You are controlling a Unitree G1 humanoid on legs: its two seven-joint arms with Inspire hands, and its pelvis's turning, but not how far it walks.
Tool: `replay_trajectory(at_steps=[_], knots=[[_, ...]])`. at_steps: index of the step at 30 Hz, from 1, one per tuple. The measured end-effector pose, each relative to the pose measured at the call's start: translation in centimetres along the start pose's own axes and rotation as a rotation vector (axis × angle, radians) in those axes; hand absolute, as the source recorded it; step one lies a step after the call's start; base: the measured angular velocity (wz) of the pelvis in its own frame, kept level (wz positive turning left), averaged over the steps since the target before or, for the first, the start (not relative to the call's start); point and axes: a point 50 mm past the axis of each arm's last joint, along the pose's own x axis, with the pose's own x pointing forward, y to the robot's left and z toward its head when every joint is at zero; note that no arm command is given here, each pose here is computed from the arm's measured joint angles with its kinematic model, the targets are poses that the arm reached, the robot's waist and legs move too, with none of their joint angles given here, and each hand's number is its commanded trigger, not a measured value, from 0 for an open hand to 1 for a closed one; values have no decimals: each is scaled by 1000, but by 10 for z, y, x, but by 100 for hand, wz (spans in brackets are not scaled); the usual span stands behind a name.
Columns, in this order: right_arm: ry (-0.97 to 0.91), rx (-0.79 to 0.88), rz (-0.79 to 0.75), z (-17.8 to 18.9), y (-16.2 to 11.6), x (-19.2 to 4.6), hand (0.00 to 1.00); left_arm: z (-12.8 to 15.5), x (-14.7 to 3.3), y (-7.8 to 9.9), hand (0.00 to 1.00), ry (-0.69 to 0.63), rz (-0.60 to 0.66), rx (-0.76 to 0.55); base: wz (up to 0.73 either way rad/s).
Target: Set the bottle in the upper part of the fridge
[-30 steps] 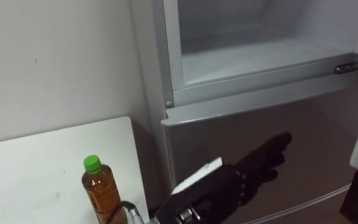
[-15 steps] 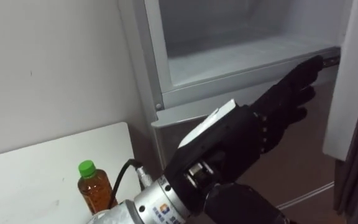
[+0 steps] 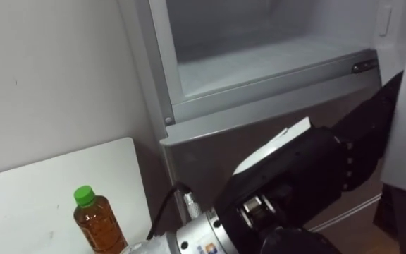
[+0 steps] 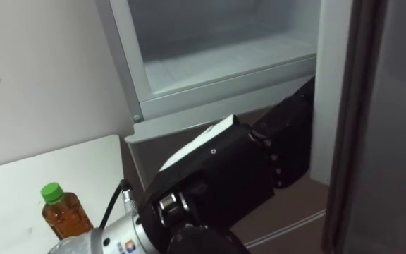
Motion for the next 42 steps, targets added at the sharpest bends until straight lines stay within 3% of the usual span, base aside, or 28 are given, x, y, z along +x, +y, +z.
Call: replay_trajectory(at_steps=[35,40,42], knots=[[-21,49,-7,1,-4,-1,0,-27,7,-14,0,-24,-50,-77,-2],[-31,40,8,2,-2,-1,0,-33,3,-16,0,-36,-40,-136,-3],[-32,41,8,3,-2,0,0,-49,-4,-21,0,10,-28,-190,0]])
